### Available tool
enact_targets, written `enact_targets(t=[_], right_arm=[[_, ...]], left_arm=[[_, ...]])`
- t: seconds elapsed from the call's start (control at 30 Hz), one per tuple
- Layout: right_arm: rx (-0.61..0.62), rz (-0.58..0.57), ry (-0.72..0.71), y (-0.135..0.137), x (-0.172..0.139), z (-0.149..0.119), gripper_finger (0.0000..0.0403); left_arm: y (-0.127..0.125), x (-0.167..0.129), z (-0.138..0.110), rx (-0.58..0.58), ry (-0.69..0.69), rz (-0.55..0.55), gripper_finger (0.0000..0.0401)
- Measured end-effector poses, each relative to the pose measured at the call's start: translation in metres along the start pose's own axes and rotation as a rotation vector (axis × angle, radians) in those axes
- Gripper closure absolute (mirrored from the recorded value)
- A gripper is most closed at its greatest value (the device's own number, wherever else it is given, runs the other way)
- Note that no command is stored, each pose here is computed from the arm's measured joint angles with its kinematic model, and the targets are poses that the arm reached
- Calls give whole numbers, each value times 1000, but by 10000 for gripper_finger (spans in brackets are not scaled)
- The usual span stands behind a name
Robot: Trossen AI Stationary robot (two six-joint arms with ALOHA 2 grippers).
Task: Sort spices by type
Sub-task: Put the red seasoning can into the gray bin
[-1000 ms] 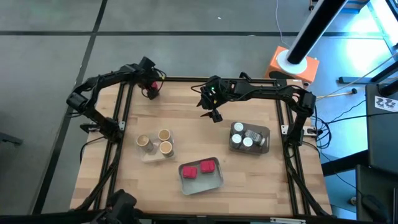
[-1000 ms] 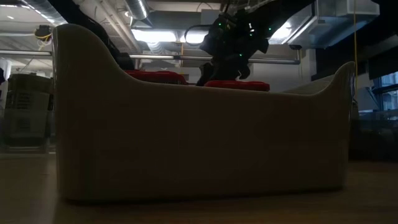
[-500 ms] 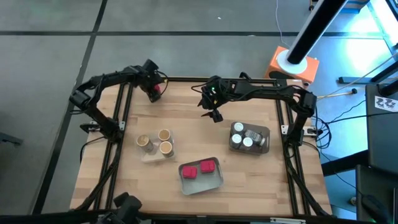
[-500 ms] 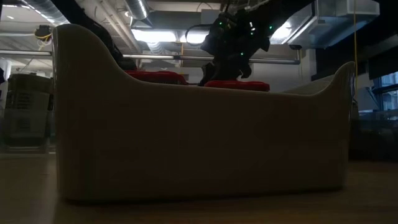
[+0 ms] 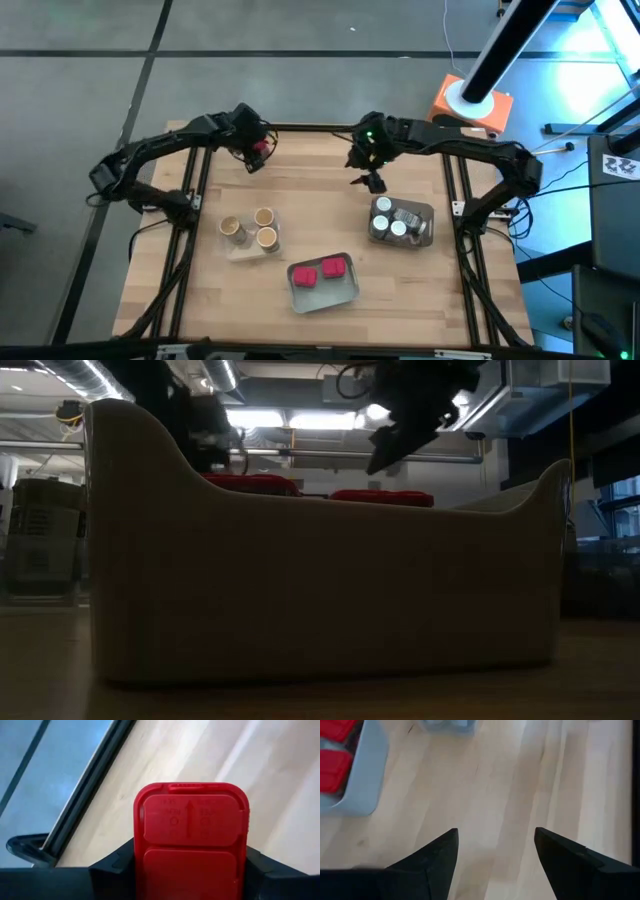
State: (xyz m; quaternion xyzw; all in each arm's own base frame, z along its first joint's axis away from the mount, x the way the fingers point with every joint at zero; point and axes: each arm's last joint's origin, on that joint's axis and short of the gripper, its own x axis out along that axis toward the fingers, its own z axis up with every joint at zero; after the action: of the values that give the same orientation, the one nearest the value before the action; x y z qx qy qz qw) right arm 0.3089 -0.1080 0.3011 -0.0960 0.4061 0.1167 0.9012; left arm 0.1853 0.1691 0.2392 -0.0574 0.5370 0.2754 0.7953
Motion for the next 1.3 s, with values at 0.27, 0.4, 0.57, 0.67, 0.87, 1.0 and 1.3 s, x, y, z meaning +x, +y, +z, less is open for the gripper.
enact_targets(t=[0.27, 0.4, 0.57, 0.67, 0.87, 1.0, 1.3], right_arm=[[140, 1, 21, -1, -26, -20, 141], [222, -26, 17, -3, -30, -35, 141], [315, -65, 37, 5, -35, -48, 141], [362, -89, 51, 11, -39, -53, 141], [400, -89, 40, 22, -43, -58, 141], [448, -85, 50, 24, -41, -62, 141], [473, -92, 36, 23, -40, -62, 141]], left_arm=[[-50, -59, 8, 1, -222, -87, 211], [-81, -77, 9, 18, -302, -181, 211], [-125, -91, 11, 57, -398, -312, 211], [-149, -98, 11, 73, -451, -353, 211], [-196, -115, 14, 120, -459, -366, 211], [-232, -131, 22, 176, -475, -416, 211], [-312, -151, 39, 309, -431, -451, 211]])
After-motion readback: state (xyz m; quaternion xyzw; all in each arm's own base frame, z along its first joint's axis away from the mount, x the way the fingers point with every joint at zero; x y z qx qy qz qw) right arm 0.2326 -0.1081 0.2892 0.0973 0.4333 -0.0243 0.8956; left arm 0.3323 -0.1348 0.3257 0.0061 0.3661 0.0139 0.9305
